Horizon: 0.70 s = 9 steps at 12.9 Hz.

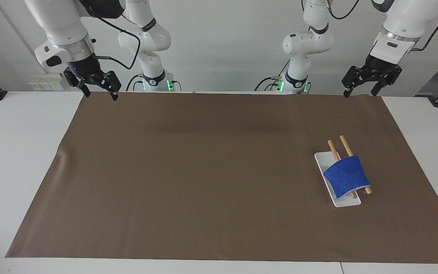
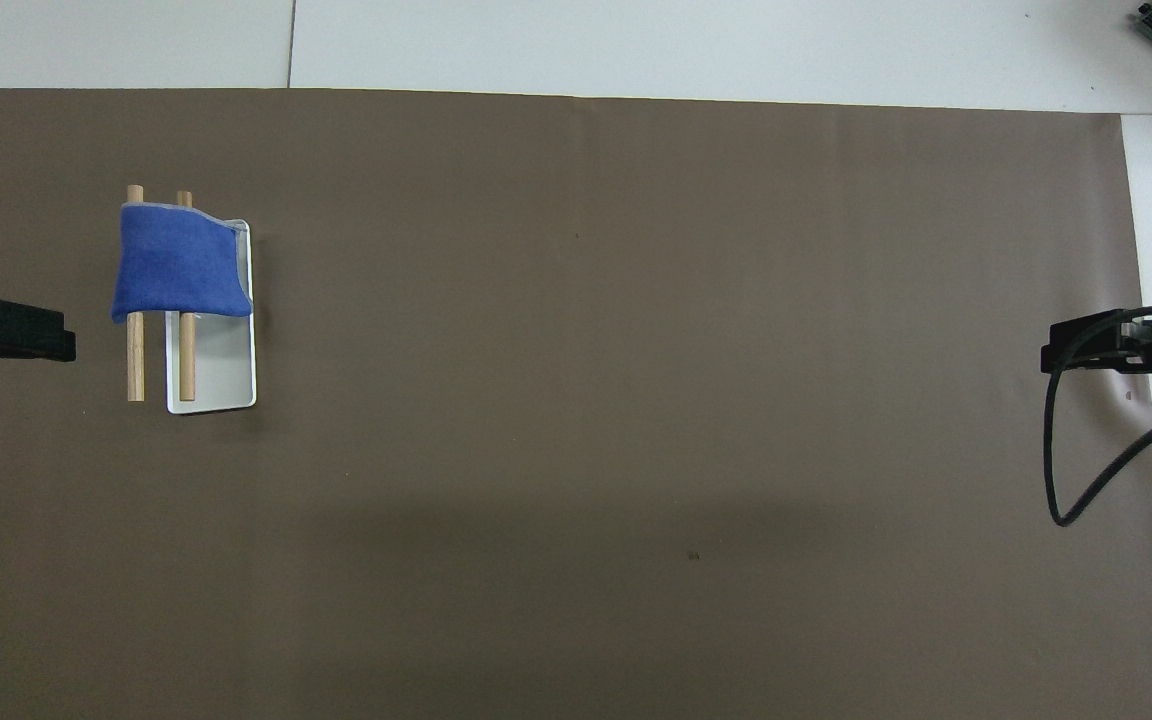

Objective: Right arm passes towel to left arm to hang

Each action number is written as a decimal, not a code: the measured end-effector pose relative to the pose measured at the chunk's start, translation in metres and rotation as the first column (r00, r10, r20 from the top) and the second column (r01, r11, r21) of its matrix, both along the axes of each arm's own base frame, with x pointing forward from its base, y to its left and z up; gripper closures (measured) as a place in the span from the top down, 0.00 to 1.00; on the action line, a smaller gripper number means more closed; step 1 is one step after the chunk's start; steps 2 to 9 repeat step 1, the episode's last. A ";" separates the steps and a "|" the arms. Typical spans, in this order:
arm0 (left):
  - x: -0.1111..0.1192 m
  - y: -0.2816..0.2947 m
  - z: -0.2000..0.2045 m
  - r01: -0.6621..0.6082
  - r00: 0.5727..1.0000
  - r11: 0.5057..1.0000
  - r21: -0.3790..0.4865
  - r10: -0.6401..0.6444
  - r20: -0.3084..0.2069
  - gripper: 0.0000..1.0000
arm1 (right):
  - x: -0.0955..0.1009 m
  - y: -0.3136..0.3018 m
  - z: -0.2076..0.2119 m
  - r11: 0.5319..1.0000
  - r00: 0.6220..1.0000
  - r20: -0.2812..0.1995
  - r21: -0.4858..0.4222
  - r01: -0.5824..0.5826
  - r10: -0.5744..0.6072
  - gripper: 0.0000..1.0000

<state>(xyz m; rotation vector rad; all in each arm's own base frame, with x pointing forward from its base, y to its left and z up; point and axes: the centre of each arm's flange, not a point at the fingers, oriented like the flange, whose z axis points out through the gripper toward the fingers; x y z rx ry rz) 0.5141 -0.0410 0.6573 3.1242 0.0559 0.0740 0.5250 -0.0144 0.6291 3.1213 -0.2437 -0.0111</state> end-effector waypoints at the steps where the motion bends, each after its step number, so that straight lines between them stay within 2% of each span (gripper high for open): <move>1: 0.000 0.002 0.000 -0.002 1.000 1.000 -0.001 0.002 0.000 1.00 | 0.000 0.000 0.000 1.000 1.000 -0.001 0.000 0.000 0.000 1.00; 9: 0.000 0.002 0.000 -0.002 1.000 1.000 -0.001 0.002 0.000 1.00 | 0.000 0.000 0.000 1.000 1.000 -0.001 0.000 0.000 0.000 1.00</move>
